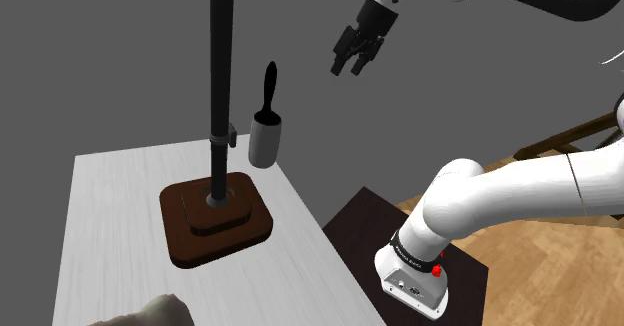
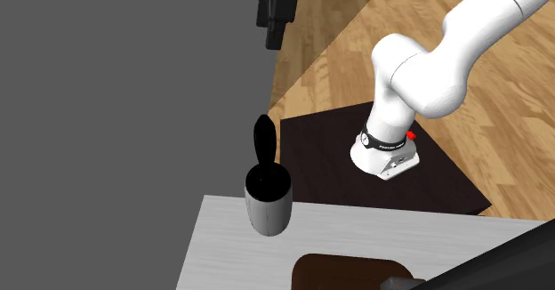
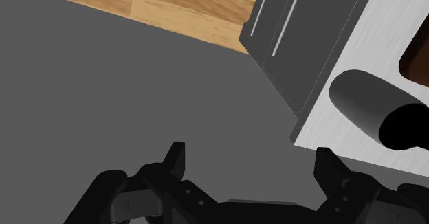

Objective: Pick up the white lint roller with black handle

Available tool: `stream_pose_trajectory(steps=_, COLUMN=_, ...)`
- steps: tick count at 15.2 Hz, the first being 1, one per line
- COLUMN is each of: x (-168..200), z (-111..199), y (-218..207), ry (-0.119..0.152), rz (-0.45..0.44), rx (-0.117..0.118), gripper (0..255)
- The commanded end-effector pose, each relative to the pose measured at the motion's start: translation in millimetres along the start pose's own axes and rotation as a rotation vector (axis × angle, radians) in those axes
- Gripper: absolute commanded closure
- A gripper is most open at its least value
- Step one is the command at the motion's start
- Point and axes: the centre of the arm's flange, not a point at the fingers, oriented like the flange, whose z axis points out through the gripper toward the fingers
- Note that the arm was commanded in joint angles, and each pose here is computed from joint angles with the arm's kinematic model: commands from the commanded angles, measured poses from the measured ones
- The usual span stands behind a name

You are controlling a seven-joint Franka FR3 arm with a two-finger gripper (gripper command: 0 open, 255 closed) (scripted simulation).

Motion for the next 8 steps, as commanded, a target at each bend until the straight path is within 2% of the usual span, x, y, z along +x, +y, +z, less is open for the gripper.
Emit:
stream_pose_trajectory(steps=1, x=0, z=0, y=0, ry=0.000, rz=0.000, rx=0.000, gripper=0)
stream_pose_trajectory(steps=8, x=-3, z=50, y=-56, ry=0.092, rz=-0.151, rx=0.138, gripper=0)
